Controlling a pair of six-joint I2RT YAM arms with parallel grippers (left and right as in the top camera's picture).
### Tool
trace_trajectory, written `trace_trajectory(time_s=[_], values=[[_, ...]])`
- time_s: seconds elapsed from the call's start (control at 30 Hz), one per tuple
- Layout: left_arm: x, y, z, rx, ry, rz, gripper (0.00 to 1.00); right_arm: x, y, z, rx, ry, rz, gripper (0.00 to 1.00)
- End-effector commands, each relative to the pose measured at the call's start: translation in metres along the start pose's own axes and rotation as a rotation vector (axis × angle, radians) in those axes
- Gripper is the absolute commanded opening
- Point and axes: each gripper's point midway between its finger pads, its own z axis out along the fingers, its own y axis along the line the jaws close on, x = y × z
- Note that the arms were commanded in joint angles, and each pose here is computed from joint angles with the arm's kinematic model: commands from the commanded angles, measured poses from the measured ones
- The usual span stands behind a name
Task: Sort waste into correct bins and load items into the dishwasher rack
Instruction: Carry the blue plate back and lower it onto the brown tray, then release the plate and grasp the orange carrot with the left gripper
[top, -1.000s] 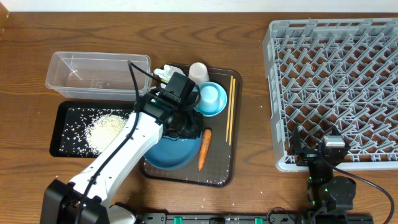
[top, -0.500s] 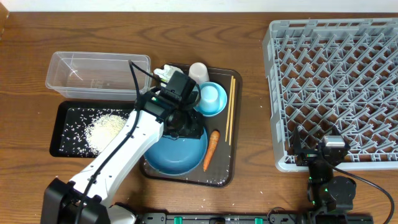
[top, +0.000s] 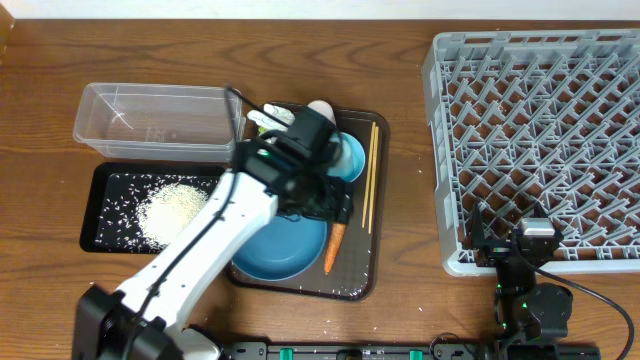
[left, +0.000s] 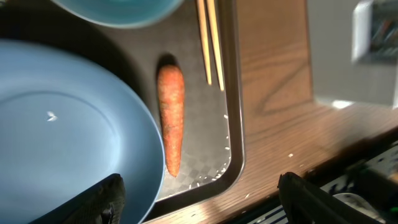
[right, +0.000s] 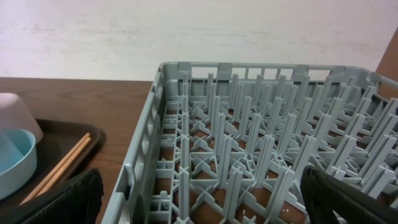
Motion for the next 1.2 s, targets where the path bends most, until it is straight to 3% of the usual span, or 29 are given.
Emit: trace_trajectory(time_s=[0.0,0.17,0.53,0.9,1.17], values=[[0.004,0.0,0.018,-0.084,0.025,0.077,0.81,0.001,-0.001,0.0,0.002,0.002,-0.008,0.99],[0.007,-0.001,0.043,-0.205,0.031,0.105,0.8,0.001,-0.001,0.0,0.003,0.001,-0.008,0.99],[0.011,-0.004,0.087,-0.324,0.054,0.196,0.8,0.001,-0.001,0.0,0.002,0.002,-0.008,0.99],[-0.007,0.003,0.097,-0.381,-0.009,0.215,0.8,0.001,0.0,0.0,0.002,0.001,-0.008,0.99],[-0.003,0.01,0.113,-0.402,0.028,0.214,0.8,0.001,0.0,0.0,0.002,0.002,-0.008,0.99]])
